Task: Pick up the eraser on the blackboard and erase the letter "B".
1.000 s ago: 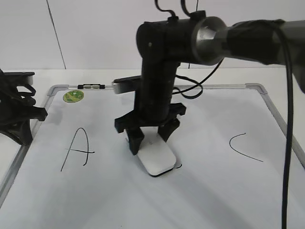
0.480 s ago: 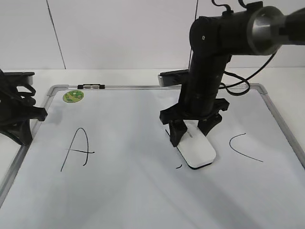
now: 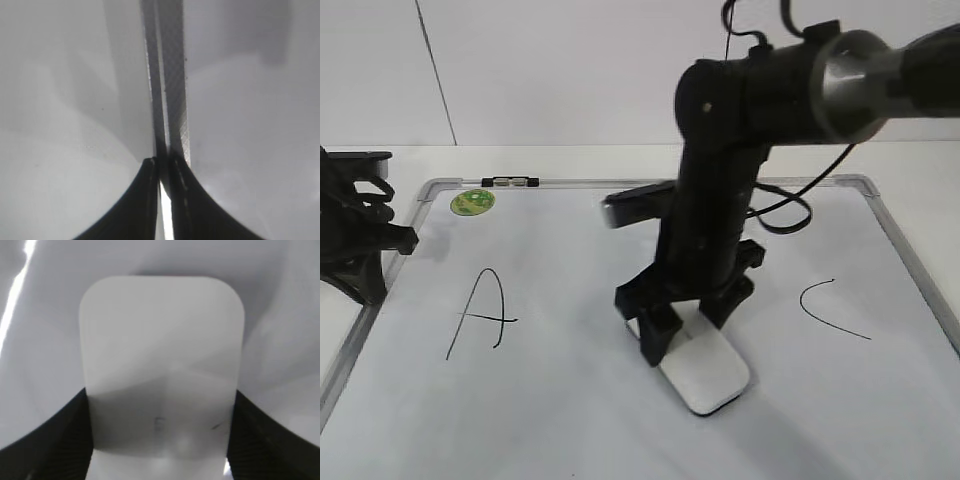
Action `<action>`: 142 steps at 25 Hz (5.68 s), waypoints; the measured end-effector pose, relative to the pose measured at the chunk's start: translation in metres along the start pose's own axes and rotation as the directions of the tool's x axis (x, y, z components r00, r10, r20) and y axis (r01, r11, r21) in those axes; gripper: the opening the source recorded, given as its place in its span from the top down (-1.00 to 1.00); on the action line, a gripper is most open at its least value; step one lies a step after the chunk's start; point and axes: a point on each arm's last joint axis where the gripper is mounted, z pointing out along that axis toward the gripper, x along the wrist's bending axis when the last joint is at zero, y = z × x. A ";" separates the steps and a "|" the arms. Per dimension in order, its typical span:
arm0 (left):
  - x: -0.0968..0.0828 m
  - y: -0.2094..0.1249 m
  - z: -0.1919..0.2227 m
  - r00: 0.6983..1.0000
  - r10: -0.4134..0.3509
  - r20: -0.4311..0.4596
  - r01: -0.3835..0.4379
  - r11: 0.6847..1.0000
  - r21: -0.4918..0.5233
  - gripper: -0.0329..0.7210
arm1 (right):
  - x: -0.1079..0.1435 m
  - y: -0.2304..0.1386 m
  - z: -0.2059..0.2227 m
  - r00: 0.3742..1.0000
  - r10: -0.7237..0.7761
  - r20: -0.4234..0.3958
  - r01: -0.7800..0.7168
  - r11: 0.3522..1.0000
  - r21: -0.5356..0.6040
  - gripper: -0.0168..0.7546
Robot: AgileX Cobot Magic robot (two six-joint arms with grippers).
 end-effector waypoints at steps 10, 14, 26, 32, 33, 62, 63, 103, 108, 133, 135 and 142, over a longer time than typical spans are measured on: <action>0.000 0.000 0.000 1.000 0.000 0.000 0.000 1.000 0.000 0.84 | 0.057 -0.005 0.011 0.994 -0.109 0.021 0.109 0.994 0.004 -0.43; 0.000 0.000 0.000 1.000 -0.002 0.003 0.002 1.000 -0.002 0.84 | 0.042 -0.002 0.009 0.999 -0.027 0.021 0.027 1.000 -0.005 -0.43; 0.000 0.000 0.000 1.000 -0.004 0.004 0.004 1.000 -0.001 0.84 | -0.036 -0.005 -0.021 0.987 0.156 0.046 -0.153 0.986 -0.071 -0.43; -0.001 0.000 0.000 1.000 -0.006 0.008 0.006 1.000 0.002 0.84 | -0.047 -0.027 -0.067 0.980 0.193 0.041 -0.184 0.969 -0.165 -0.43; -0.001 0.000 0.000 1.000 -0.008 0.009 0.008 1.000 0.002 0.84 | -0.052 -0.034 -0.076 0.976 0.216 0.025 -0.208 0.962 -0.179 -0.43; 0.000 0.000 0.000 1.000 -0.017 0.016 0.017 1.000 0.002 0.84 | -0.138 -0.194 -0.038 0.830 0.557 -0.001 -0.555 0.826 -0.099 -0.42; 0.000 0.000 0.000 1.000 -0.017 0.016 0.017 1.000 0.002 0.84 | -0.138 -0.194 -0.038 0.834 0.552 0.000 -0.549 0.830 -0.102 -0.42; 0.000 0.000 0.000 1.000 -0.017 0.016 0.017 1.000 0.002 0.84 | -0.137 -0.205 -0.021 0.869 0.494 0.035 -0.490 0.867 -0.088 -0.42; 0.000 0.000 0.000 1.000 -0.017 0.016 0.017 1.000 0.002 0.84 | -0.136 -0.204 -0.021 0.867 0.497 0.030 -0.493 0.866 -0.088 -0.42; 0.000 0.000 0.000 1.000 -0.017 0.016 0.017 1.000 0.004 0.83 | -0.138 -0.187 -0.074 0.868 0.497 -0.006 -0.496 0.865 -0.082 -0.58; 0.000 0.000 0.000 1.000 -0.017 0.016 0.017 1.000 0.004 0.83 | -0.139 -0.183 -0.082 0.867 0.499 -0.008 -0.497 0.861 -0.106 -0.58; 0.000 0.000 0.000 1.000 0.007 0.012 -0.007 1.000 0.006 0.62 | -0.135 -0.182 -0.097 0.859 0.511 -0.034 -0.509 0.846 -0.160 -0.58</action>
